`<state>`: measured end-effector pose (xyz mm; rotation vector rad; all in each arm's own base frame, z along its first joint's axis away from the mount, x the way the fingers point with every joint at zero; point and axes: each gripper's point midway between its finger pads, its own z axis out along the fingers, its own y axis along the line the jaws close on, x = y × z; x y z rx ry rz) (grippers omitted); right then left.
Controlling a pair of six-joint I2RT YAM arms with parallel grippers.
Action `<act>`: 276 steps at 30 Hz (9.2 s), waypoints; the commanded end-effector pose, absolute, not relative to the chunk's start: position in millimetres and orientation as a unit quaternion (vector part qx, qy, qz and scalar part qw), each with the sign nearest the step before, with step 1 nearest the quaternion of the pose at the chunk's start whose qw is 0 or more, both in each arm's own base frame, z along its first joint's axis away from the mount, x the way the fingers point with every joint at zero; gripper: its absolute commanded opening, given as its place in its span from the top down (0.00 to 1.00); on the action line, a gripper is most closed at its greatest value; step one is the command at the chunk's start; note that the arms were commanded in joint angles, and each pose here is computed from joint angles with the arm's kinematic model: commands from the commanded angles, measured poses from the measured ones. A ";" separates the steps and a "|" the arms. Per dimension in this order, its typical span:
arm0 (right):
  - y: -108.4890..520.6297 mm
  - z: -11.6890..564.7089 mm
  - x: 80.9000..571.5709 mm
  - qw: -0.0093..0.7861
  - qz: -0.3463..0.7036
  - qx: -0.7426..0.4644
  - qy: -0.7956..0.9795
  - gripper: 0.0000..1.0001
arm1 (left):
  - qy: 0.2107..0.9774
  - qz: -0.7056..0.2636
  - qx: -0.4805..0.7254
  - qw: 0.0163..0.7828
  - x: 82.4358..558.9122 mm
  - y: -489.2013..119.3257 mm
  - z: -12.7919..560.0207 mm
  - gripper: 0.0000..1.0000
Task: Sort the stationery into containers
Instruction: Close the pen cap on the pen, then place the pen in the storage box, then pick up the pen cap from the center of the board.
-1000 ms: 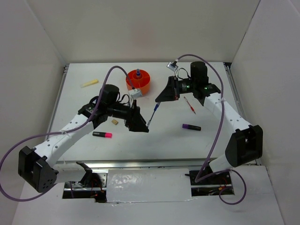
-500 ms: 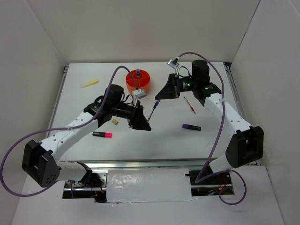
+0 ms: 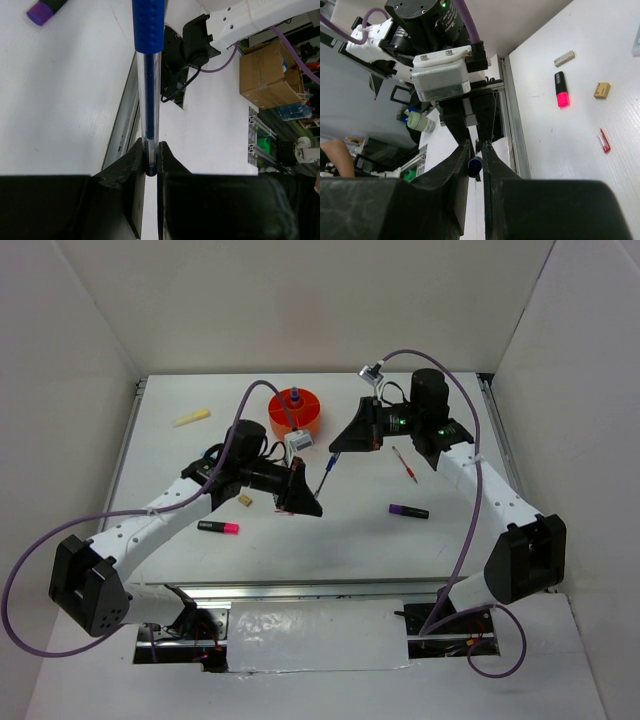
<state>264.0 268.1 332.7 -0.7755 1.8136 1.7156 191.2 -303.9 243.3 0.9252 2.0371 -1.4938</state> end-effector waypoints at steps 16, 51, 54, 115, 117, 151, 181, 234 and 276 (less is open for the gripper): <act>293.6 318.5 234.3 0.240 0.637 -0.321 0.658 1.00 | 0.697 -0.582 0.287 0.304 225.7 -307.9 292.7 1.00; 310.3 291.6 209.8 0.180 0.646 -0.334 0.662 1.00 | 0.670 -0.583 0.277 0.366 258.6 -302.1 336.1 1.00; 310.8 290.3 208.6 0.178 0.646 -0.335 0.662 1.00 | 0.667 -0.581 0.277 0.375 262.7 -299.3 341.0 1.00; 335.1 259.4 162.8 0.038 0.677 -0.350 0.647 1.00 | 0.623 -0.527 0.305 0.490 310.5 -271.9 406.5 1.00; 335.2 258.8 163.0 0.036 0.677 -0.350 0.647 1.00 | 0.623 -0.530 0.304 0.488 309.4 -272.6 406.8 1.00; 309.5 299.3 226.7 0.124 0.676 -0.310 0.657 1.00 | 0.657 -0.547 0.285 0.434 289.3 -279.5 360.4 0.83; 275.0 356.0 289.1 0.234 0.675 -0.245 0.656 1.00 | 0.673 -0.559 0.315 0.369 253.9 -294.5 313.7 0.25; 290.5 266.8 572.5 0.535 0.357 -0.149 0.751 0.98 | 0.833 -0.310 0.068 0.454 352.2 -140.7 242.4 0.01; 107.7 219.2 403.8 0.387 0.333 -0.087 0.856 0.53 | 0.813 -0.194 0.518 0.182 294.6 -195.8 80.6 0.35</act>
